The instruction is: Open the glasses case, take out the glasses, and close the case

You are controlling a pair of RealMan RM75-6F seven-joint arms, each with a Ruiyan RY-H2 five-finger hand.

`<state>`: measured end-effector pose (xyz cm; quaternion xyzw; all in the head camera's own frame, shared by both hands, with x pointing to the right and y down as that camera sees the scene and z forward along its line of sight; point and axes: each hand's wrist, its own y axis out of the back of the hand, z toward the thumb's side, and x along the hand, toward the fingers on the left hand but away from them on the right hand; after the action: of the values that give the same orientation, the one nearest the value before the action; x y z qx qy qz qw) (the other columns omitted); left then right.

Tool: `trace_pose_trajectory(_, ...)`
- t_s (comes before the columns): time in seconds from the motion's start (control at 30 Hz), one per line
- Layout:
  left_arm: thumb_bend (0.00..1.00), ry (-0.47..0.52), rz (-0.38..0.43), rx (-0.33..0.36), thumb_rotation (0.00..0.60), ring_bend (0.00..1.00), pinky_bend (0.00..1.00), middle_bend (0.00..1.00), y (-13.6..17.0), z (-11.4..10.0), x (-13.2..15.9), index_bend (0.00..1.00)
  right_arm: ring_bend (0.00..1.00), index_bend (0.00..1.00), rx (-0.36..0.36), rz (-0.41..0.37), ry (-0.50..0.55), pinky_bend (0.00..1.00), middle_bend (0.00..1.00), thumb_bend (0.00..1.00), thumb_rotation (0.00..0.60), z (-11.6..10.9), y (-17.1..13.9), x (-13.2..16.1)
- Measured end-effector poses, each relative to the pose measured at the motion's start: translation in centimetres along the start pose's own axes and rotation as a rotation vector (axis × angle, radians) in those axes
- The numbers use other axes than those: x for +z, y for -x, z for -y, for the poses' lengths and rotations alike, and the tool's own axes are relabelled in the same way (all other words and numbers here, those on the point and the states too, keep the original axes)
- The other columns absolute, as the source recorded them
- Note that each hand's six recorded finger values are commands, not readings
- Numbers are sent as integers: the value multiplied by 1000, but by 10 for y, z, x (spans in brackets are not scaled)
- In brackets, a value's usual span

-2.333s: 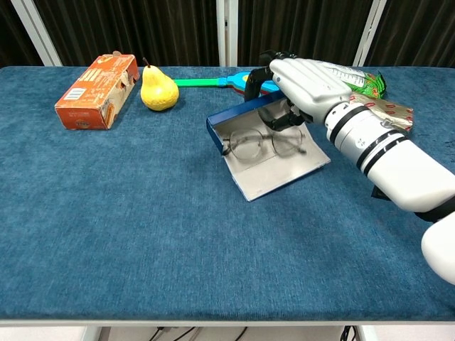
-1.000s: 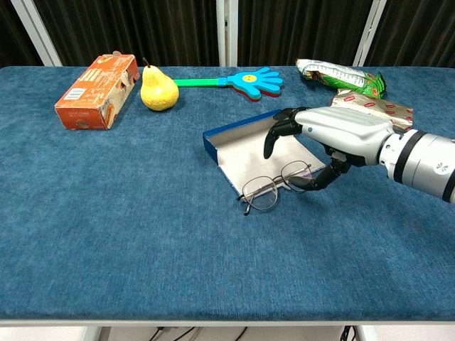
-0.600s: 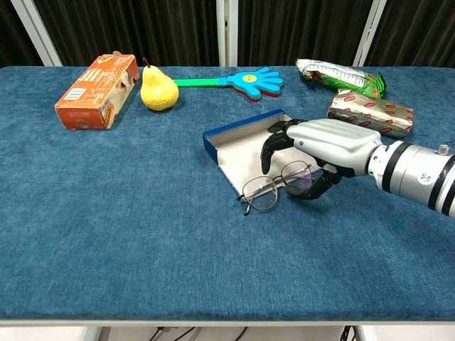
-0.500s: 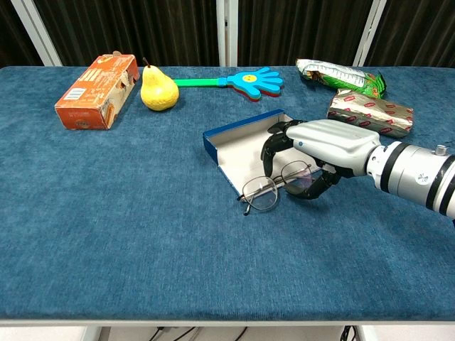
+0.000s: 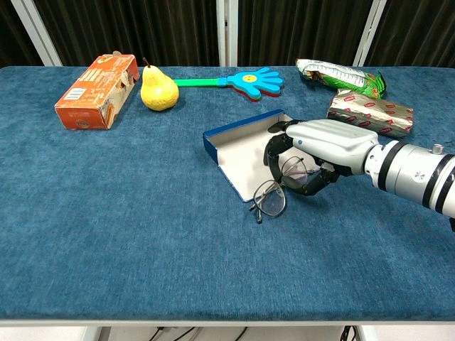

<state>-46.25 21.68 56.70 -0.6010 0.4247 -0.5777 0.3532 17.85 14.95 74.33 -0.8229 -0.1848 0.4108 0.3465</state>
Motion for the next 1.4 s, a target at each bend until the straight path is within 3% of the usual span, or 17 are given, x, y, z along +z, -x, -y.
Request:
trace_pose_trajectory(0.23,380,-1,1,0,600,458,514,629,0,0,0,608,0,750,-54,-37,13,0,364,494,600,-13,-5,7)
trace_pose_trajectory(0.43,380,-4,1,0,600,458,514,629,0,0,0,608,0,756,-73,-131,21,0,365,493,600,-27,-5,36)
trace_pose_trajectory(0.73,380,1,-1,0,600,458,513,629,0,0,0,608,0,734,-3,-262,-22,0,348,481,600,-20,31,97)
trace_pose_trajectory(0.83,380,3,0,0,600,458,514,629,0,0,-1,608,0,623,33,-282,-63,0,302,464,600,-10,38,110)
trace_pose_trajectory(0.97,380,7,1,-1,600,458,514,629,0,0,-1,608,0,198,73,-282,-122,0,180,376,600,0,43,116)
trace_pose_trajectory(1.03,380,6,2,0,600,458,514,629,0,0,-1,608,0,70,82,-273,-136,0,136,365,600,1,42,115)
trace_pose_trajectory(1.23,380,2,1,1,600,458,514,629,0,0,-1,608,0,18,7,-227,-110,0,117,357,600,-25,27,100)
trace_pose_trajectory(1.4,379,-3,2,1,600,458,513,629,0,0,0,608,0,18,-106,-93,-99,0,124,346,600,-62,-13,49)
